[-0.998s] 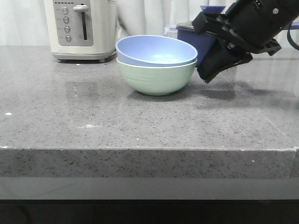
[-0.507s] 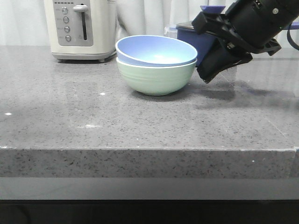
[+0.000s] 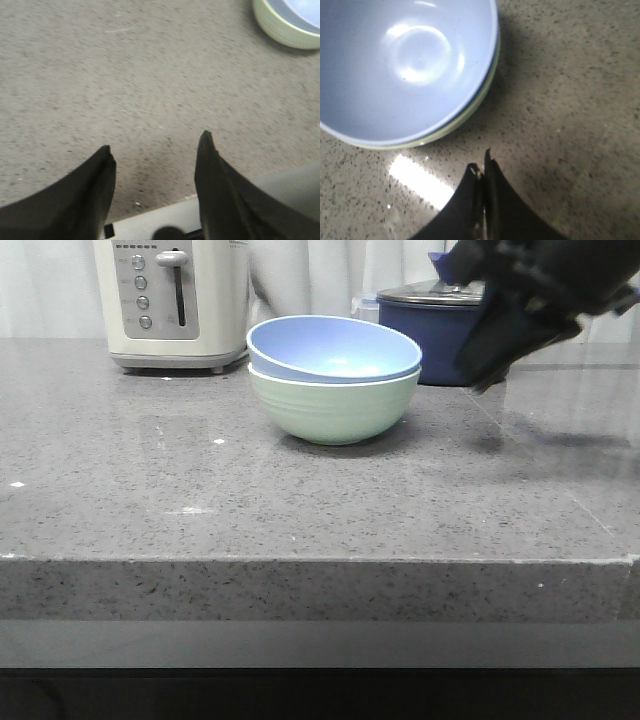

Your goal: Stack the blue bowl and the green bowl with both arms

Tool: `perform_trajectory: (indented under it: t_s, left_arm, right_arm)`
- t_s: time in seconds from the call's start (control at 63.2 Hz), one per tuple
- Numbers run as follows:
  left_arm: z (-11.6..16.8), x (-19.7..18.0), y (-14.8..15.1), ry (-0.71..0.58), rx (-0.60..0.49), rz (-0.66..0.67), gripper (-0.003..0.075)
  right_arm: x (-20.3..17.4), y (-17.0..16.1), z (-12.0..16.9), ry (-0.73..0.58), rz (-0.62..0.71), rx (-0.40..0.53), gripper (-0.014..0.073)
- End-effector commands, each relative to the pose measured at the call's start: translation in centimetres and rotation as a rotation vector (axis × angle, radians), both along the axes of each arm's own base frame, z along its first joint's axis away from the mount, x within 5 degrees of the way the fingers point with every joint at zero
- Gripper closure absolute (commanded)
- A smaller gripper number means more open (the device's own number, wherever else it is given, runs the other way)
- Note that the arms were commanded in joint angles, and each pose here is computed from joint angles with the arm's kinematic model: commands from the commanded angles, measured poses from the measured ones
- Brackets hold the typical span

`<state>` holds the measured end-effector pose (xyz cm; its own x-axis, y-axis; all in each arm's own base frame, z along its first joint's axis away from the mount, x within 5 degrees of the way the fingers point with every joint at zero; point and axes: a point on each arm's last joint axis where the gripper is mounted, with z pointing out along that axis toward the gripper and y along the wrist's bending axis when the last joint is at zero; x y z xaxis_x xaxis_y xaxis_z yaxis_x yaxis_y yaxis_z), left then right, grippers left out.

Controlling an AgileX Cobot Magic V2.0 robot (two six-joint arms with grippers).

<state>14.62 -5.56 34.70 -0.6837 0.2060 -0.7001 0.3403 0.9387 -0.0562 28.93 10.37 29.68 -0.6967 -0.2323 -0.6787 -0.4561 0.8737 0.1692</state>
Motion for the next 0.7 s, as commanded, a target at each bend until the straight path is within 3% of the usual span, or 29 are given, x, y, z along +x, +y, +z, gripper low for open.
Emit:
perform_trajectory:
  t_s: [0.0,0.333,0.681]
  left_arm:
    - [1.3,-0.2,-0.2,-0.094,-0.059,-0.018,0.0355]
    - [1.5,-0.4,-0.1,-0.106,-0.063,-0.017,0.0355]
    - [1.7,-0.2,-0.1,-0.131,-0.068,-0.015,0.0355]
  right_arm:
    - [-2.0,-1.2,4.1,-0.093,-0.07,-0.001,0.0649]
    - [-10.8,-5.3,7.2,-0.133,-0.233,-0.097,0.0649]
    - [-17.8,-7.5,5.9,-0.202,-0.323,-0.022,0.0649]
